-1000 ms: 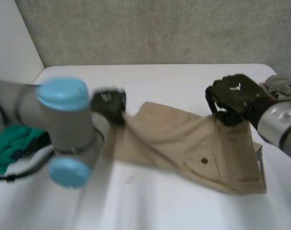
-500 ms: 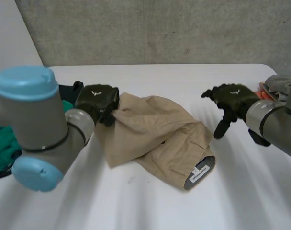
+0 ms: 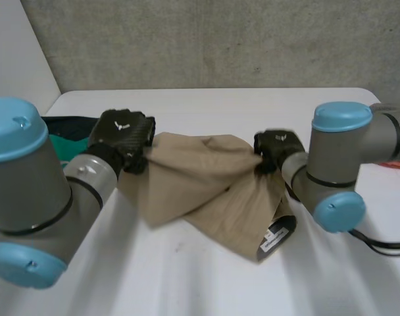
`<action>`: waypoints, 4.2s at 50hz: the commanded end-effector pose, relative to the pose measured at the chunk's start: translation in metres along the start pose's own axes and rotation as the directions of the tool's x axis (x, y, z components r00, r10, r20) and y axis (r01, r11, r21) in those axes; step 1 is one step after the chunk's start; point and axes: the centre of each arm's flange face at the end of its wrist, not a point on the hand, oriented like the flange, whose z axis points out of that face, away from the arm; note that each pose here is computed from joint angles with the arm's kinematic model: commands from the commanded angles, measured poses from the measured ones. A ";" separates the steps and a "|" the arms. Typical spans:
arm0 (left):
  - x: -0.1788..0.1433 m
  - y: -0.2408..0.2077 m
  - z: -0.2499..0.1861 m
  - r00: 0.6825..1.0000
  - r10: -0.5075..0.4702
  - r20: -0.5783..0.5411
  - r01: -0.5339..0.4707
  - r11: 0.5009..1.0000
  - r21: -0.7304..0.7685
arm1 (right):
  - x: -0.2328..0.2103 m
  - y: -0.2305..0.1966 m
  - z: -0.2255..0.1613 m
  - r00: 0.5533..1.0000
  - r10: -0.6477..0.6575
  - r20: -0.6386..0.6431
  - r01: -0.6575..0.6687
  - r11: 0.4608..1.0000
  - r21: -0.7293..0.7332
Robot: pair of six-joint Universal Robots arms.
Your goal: Fold the laundry.
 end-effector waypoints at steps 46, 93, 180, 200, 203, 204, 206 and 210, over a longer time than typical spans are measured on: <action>0.011 0.045 -0.139 0.952 0.096 -0.290 -0.232 0.844 -0.483 | 0.002 0.029 -0.180 0.700 -0.580 0.417 0.707 0.646 -0.288; -0.121 -0.146 0.072 0.948 -0.071 0.311 -0.131 0.802 0.583 | 0.018 -0.194 -0.016 0.867 -0.308 -0.391 0.494 0.433 0.754; 0.029 0.037 0.184 0.969 0.233 0.088 -0.248 0.895 0.369 | 0.044 0.003 0.050 0.702 -0.527 -0.479 0.656 0.740 0.149; 0.004 0.026 0.053 0.967 -0.176 -0.187 0.154 0.980 -0.125 | 0.058 0.019 -0.064 0.993 -0.107 -0.047 0.092 0.964 -0.249; 0.004 0.032 0.037 0.960 -0.209 -0.186 0.166 0.961 -0.223 | 0.059 0.029 -0.064 0.992 -0.115 -0.048 0.101 0.965 -0.242; 0.004 0.033 0.034 0.960 -0.212 -0.186 0.165 0.957 -0.237 | 0.059 0.031 -0.063 0.991 -0.122 -0.050 0.107 0.966 -0.234; 0.004 0.034 0.028 0.960 -0.214 -0.180 0.167 0.955 -0.247 | 0.059 0.037 -0.059 0.988 -0.146 -0.057 0.131 0.969 -0.208; 0.003 0.034 0.025 0.963 -0.210 -0.171 0.171 0.962 -0.214 | 0.061 0.046 -0.050 0.982 -0.173 -0.079 0.156 0.970 -0.187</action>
